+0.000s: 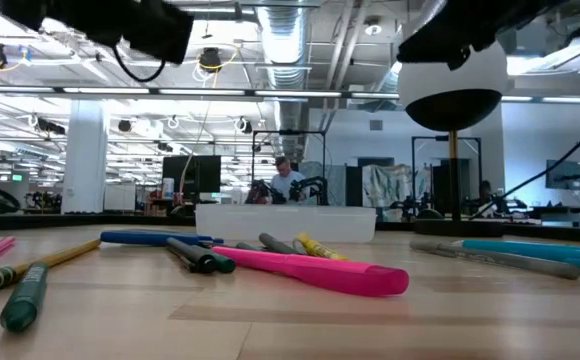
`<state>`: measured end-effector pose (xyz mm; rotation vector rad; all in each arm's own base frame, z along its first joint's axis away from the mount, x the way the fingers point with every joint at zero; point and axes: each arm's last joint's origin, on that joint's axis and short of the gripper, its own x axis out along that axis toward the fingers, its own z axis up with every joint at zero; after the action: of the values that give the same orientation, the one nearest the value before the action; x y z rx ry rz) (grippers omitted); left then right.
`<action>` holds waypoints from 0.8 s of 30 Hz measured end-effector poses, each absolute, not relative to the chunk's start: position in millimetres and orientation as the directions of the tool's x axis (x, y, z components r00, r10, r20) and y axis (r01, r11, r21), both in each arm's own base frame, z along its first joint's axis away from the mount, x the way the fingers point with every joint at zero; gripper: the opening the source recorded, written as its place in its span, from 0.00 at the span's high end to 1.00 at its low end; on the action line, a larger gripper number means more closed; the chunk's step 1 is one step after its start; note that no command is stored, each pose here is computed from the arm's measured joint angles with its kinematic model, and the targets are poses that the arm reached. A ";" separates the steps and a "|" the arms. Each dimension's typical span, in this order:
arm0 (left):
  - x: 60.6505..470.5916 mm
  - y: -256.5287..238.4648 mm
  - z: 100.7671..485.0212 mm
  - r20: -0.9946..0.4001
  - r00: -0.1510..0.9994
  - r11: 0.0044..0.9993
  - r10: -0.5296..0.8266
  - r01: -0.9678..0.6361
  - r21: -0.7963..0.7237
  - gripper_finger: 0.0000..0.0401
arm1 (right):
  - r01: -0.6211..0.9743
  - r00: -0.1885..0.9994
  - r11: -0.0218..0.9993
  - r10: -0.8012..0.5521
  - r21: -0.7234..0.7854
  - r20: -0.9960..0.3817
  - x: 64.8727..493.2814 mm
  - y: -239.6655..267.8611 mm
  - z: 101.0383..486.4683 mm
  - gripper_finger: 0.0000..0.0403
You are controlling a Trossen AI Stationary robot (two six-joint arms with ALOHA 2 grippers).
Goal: Pick & place school supplies into a supply box
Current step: Put the blue scissors into the gray supply box
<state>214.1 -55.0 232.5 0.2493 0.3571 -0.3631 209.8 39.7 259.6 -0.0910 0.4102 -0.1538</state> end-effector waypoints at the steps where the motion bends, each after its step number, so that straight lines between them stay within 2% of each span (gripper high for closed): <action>1: 214.6 -57.4 228.1 -0.412 0.873 0.919 -0.261 0.355 0.171 0.77 | 0.134 0.899 0.983 -0.174 -0.125 -0.402 211.5 42.8 256.4 0.75; 8: 209.4 -63.5 196.1 -0.640 0.767 0.970 -0.036 0.180 0.161 0.77 | 0.117 0.871 0.976 -0.189 -0.183 -0.453 218.6 60.6 240.2 0.75; 13: 209.2 -57.9 186.8 -0.736 0.677 0.988 -0.012 0.119 0.093 0.77 | 0.093 0.861 0.976 -0.177 -0.195 -0.476 220.5 65.7 234.5 0.75; 17: 215.0 -53.1 183.5 -0.762 0.647 0.991 0.017 0.088 0.097 0.77 | 0.086 0.865 0.979 -0.166 -0.185 -0.474 219.8 68.5 234.9 0.75; 24: 230.3 -47.6 154.4 -0.835 0.550 0.990 -0.001 0.117 0.076 0.77 | 0.067 0.870 0.981 -0.146 -0.181 -0.471 218.5 73.1 235.3 0.75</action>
<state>230.3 -47.6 154.4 0.1277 0.9872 -0.0705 218.5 73.1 235.3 -0.1616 0.5036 -0.1121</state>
